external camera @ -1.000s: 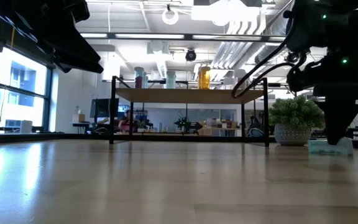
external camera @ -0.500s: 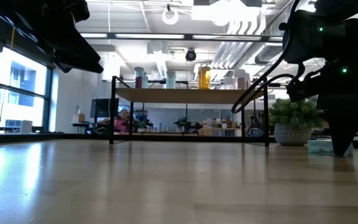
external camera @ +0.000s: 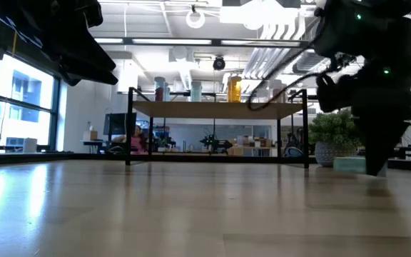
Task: Pick and place medicine bottles onto shelf by color
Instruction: Put the light blue pill bottle on the shelf aligned with the other light blue pill bottles
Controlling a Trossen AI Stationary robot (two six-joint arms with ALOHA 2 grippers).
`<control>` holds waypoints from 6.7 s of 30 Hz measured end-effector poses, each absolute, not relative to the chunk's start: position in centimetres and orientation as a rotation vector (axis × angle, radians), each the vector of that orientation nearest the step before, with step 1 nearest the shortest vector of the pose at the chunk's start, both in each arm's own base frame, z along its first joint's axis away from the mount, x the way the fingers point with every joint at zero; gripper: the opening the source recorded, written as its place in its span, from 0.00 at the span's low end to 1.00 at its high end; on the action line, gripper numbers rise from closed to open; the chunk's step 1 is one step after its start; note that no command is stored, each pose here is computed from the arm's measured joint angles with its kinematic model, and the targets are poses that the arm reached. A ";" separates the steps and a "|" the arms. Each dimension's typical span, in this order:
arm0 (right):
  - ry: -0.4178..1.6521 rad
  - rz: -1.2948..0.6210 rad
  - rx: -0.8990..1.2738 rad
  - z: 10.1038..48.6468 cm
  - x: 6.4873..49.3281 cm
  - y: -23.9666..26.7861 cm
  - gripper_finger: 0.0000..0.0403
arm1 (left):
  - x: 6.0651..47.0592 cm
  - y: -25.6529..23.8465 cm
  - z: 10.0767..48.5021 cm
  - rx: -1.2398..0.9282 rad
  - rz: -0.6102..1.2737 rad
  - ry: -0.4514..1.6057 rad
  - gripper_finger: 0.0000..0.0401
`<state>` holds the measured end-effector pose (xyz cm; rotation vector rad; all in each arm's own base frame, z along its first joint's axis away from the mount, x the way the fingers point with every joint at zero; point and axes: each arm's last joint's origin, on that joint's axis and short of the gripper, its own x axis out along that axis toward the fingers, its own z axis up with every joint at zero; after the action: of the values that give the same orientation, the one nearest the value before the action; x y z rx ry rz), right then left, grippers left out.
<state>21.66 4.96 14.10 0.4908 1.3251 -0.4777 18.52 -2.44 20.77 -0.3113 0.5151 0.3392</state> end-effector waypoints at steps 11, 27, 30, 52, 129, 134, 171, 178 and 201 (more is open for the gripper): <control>0.945 -0.069 0.435 17.6 26.4 7.7 0.26 | 18.5 -2.4 20.8 -0.358 0.351 0.507 0.50; 0.578 0.002 -0.180 25.3 30.3 9.0 0.26 | 19.7 -2.7 23.1 -0.446 0.285 0.255 0.50; 0.568 0.015 -0.338 25.7 31.2 9.4 0.26 | 19.7 -2.7 23.1 -0.469 0.285 0.243 0.50; 0.756 -0.063 -1.336 20.7 36.8 14.4 0.26 | 22.9 -3.6 20.3 -0.620 0.208 0.309 0.50; 0.677 -0.384 -1.301 22.3 36.5 16.0 0.46 | 29.5 0.4 18.8 -0.524 0.140 0.314 0.25; 0.641 -0.495 -1.224 23.5 37.0 14.9 0.46 | 29.3 1.2 19.4 -0.433 0.144 0.290 0.25; 0.287 -0.193 0.131 33.4 34.4 2.2 0.46 | 24.7 1.4 19.6 -0.214 0.154 0.026 0.24; 0.322 -0.139 0.180 33.1 34.3 2.3 0.46 | 24.7 1.4 19.6 -0.231 0.140 0.024 0.24; 0.401 -0.150 0.194 30.8 35.7 2.5 0.46 | 24.8 1.2 19.8 -0.232 0.115 0.005 0.24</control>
<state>35.72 2.48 30.77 0.1945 0.4007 -0.1500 24.77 1.25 19.83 -0.2315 0.0053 0.1145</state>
